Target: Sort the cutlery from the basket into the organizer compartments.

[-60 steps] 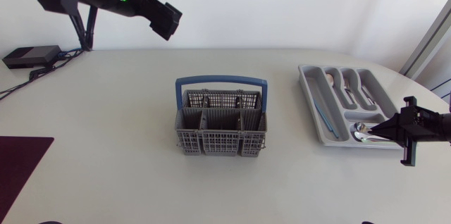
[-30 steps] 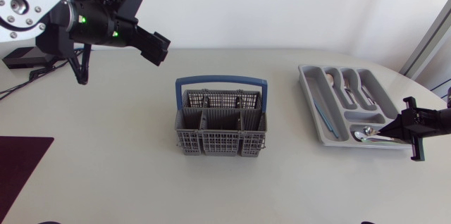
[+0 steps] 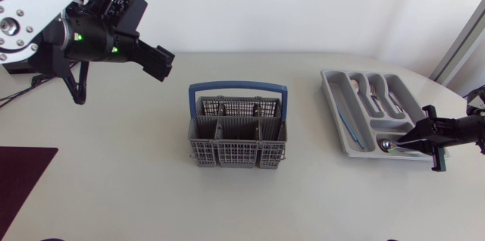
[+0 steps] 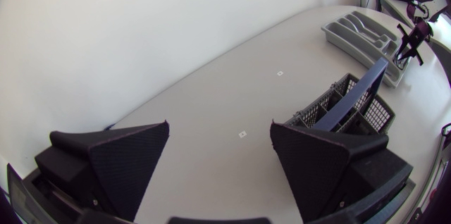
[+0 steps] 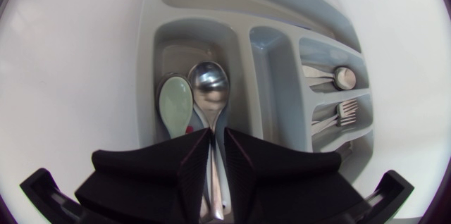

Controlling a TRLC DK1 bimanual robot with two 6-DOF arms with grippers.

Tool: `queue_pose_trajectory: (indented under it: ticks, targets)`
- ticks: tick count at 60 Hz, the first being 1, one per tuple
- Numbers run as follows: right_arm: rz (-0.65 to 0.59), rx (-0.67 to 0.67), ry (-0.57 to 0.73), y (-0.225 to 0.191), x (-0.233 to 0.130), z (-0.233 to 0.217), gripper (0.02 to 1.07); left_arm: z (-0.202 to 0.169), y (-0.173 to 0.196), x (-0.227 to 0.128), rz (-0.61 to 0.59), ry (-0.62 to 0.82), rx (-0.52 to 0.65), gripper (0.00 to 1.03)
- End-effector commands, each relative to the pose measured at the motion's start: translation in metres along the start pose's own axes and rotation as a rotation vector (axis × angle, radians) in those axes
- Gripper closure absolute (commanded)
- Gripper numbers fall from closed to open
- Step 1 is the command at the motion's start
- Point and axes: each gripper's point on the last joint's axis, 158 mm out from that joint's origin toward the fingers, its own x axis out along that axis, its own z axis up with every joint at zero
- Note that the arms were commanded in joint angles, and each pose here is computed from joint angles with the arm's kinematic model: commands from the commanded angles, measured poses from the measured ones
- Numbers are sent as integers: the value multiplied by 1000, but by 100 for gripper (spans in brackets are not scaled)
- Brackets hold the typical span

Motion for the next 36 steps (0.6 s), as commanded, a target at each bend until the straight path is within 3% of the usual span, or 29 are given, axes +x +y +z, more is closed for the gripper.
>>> queue_pose_trajectory:
  ticks: [1,16,36]
  targets:
    - [-35,20,-4,-7,-11,9,65,-6,3,-2,10,0,-31,4]
    - [-150,45,-75,-21,-68,60,55,-25,-2,1,9,20,-21,4]
    - [-180,83,-214,5,-74,174,55,-73,-16,10,-56,88,-17,9]
